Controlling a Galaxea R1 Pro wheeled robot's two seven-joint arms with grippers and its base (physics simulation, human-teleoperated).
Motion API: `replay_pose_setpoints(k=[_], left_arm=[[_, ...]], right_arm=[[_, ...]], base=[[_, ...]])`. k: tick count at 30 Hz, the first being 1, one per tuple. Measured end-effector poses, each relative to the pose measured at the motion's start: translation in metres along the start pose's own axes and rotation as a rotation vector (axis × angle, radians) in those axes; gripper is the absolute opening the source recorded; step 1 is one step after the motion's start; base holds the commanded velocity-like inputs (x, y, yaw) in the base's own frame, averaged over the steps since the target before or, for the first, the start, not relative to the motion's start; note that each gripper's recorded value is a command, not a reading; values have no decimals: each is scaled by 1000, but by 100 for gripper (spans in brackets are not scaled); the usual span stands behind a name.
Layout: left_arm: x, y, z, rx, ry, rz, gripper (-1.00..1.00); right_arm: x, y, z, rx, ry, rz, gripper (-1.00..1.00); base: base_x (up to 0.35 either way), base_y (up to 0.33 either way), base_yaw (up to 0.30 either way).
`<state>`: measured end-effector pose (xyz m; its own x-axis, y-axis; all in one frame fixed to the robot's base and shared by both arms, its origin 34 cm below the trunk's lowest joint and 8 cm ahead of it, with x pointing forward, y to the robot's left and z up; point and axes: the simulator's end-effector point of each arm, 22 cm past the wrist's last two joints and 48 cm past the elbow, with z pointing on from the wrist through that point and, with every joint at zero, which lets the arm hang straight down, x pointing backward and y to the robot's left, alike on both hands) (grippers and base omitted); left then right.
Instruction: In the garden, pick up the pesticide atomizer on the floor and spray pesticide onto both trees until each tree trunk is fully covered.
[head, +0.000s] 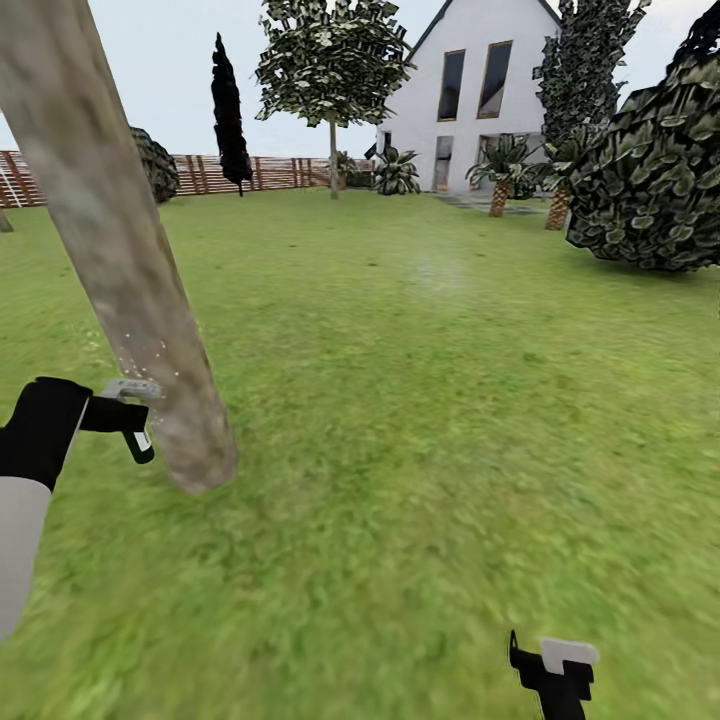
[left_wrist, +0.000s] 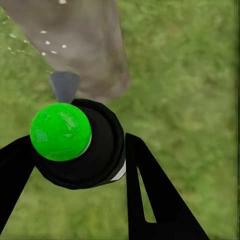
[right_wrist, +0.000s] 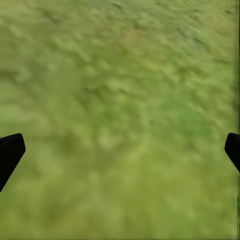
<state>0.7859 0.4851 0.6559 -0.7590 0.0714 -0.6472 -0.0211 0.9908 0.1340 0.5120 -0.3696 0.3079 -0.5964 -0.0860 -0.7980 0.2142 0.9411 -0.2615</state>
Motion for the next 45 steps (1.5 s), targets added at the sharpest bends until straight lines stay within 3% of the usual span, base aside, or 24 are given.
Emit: replay_pose_setpoints(k=[21, 33, 39, 45], left_arm=[[4, 1, 2, -8, 6, 1, -100], [9, 4, 4, -15, 15, 0, -100], [69, 9, 24, -56, 103, 9, -100], [90, -1, 38, -61, 134, 13, -100]], right_arm=[[0, 0, 0, 0, 0, 0, 100], [0, 0, 0, 0, 0, 0, 100], [0, 1, 0, -1, 0, 0, 100], [0, 1, 0, -1, 0, 1, 100]], base=[[24, -275, 237], [197, -214, 46], [10, -270, 267], [65, -272, 222]])
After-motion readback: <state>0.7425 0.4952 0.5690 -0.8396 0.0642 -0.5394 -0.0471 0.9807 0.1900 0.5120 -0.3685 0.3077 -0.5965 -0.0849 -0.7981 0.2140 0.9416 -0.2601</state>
